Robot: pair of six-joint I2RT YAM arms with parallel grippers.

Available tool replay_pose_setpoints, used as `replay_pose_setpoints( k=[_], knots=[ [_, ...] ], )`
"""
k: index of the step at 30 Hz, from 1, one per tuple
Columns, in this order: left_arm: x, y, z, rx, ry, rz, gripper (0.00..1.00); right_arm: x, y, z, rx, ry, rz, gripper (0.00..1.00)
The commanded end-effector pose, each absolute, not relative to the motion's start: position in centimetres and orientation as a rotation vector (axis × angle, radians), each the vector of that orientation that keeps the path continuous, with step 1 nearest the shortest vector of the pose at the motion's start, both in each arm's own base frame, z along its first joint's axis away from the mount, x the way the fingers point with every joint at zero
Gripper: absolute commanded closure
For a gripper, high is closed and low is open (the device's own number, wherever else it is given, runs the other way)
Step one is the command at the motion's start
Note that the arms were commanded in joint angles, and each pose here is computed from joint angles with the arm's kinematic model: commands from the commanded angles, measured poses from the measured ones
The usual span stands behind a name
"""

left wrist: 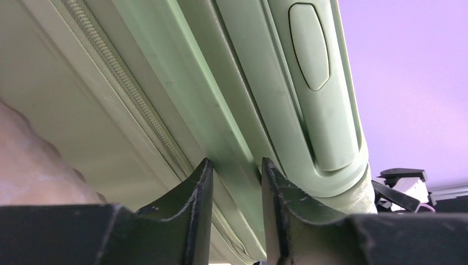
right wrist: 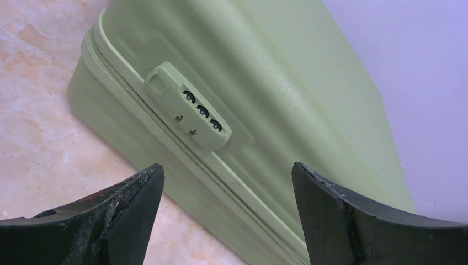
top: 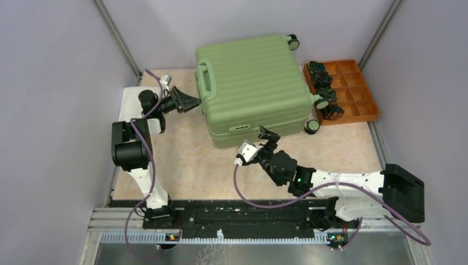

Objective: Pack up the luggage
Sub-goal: Zip the luggage at the center of the board.

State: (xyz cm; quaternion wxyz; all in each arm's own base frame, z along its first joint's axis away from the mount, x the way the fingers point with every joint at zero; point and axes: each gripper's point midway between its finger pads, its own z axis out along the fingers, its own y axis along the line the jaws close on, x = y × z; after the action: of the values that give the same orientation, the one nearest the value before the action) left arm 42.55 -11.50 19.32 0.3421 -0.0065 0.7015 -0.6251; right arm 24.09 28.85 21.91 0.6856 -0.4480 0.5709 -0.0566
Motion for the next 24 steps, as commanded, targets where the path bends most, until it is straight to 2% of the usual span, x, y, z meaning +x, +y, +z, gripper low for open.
replay_pose_setpoints(
  k=[1, 4, 8, 24],
  knots=[
    [42.8, -12.6, 25.5, 0.272, 1.612, -1.529, 0.68, 23.9, 28.6, 24.1, -0.954, 1.211, -0.119, 0.14],
    [42.3, -13.2, 27.4, 0.35, 1.569, -1.505, 0.75, 24.6, 28.3, 23.8, -0.949, 1.194, -0.153, 0.11],
    [41.6, -13.9, 29.7, 0.435, 1.522, -1.47, 0.77, 26.0, 28.1, 23.3, -0.965, 1.197, -0.177, 0.02],
    [42.1, -14.0, 33.9, 0.478, 1.453, -1.401, 0.82, 27.7, 30.0, 21.0, -1.158, 0.994, -0.319, 0.01]
  ],
)
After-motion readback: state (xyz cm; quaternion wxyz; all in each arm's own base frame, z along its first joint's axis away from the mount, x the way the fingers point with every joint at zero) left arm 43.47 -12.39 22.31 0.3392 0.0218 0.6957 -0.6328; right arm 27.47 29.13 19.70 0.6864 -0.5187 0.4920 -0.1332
